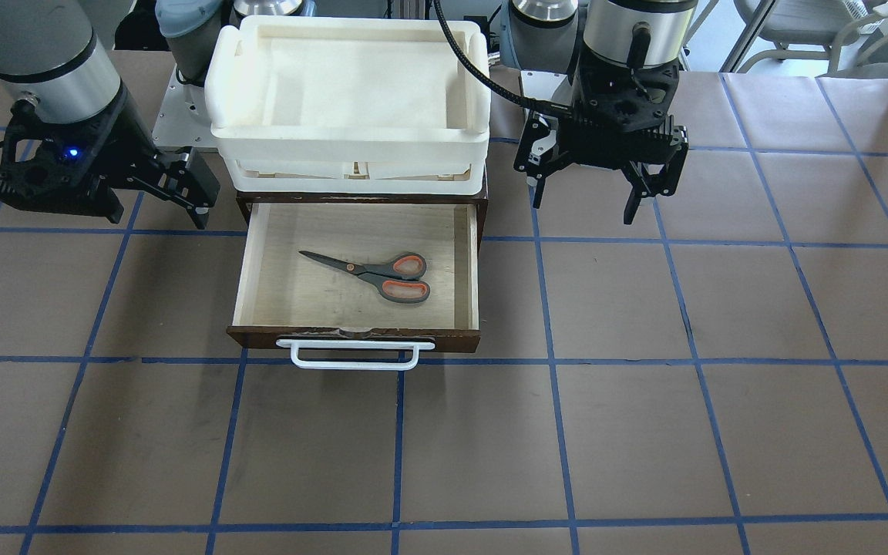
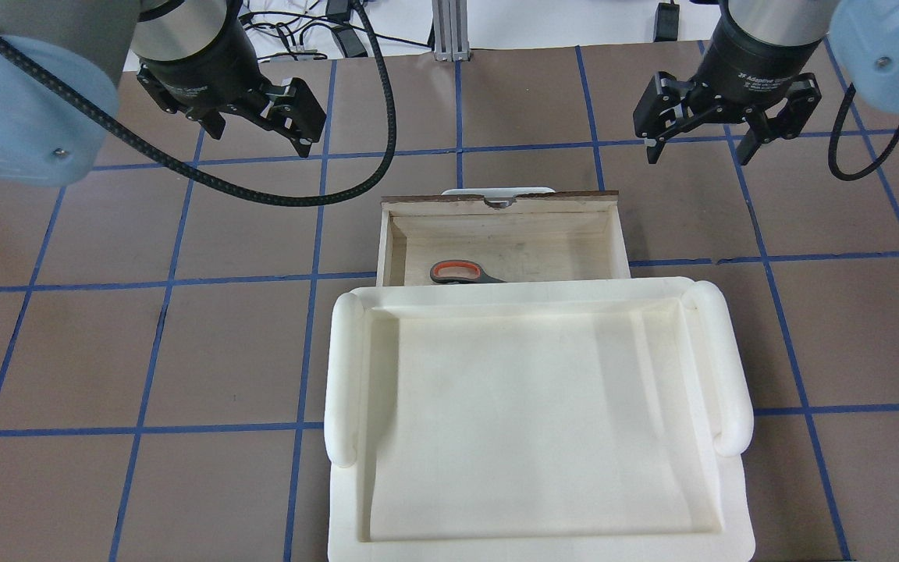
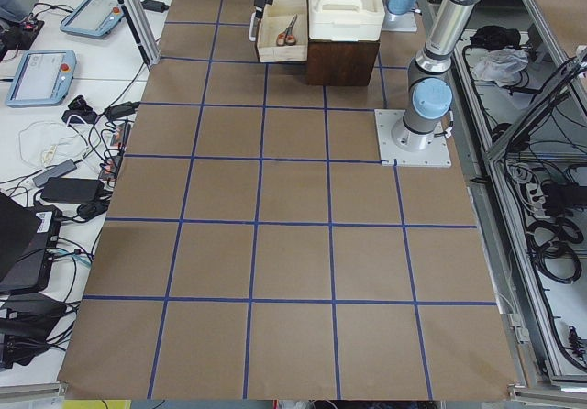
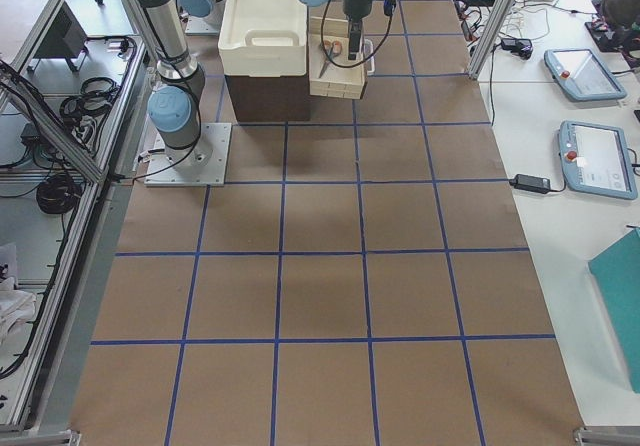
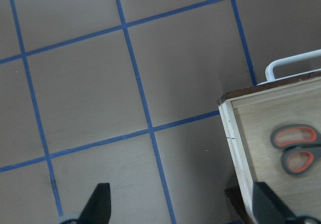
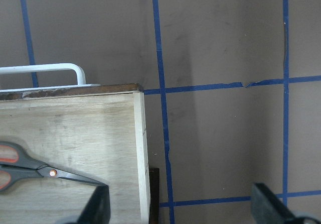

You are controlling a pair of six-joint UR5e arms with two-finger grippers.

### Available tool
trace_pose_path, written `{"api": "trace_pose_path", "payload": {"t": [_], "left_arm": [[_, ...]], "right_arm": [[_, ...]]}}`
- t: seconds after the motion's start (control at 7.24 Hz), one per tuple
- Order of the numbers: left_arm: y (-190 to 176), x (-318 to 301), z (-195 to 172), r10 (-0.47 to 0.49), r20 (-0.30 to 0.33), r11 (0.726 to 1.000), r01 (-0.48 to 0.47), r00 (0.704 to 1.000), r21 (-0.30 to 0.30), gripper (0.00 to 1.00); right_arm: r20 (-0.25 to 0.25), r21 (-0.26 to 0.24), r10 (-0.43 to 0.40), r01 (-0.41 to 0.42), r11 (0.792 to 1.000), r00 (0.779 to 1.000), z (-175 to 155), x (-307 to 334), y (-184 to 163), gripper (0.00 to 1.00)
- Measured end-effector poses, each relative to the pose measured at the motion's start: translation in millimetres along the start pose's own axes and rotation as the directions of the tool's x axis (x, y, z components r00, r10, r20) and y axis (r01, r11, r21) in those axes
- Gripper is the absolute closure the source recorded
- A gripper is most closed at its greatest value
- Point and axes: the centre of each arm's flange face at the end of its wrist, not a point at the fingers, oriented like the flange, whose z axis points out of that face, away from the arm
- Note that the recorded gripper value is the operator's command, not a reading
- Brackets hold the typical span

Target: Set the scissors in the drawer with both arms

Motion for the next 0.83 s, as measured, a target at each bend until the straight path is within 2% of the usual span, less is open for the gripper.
{"api": "trace_pose_path", "payload": {"t": [0.14,0.41,0.83], "left_arm": [[2.3,-1.1,5.9,-0.024,-0.026,0.999,0.023,0.999,-0.029,0.00],[8.3,-0.3,14.9,-0.056,-0.035,0.995,0.053,0.998,-0.080,0.00],[11.2,-0.9,15.5,-0.106,-0.024,0.990,0.103,0.994,-0.092,0.00]], "right_arm": [[-0.002,0.000,0.000,0.000,1.000,1.000,0.0,0.2,0.0,0.00],[-0.004,0.000,0.001,-0.001,1.000,1.000,0.3,0.4,0.1,0.00],[-0.002,-0.003,0.000,0.000,1.000,1.000,1.4,0.2,-0.2,0.00]]}}
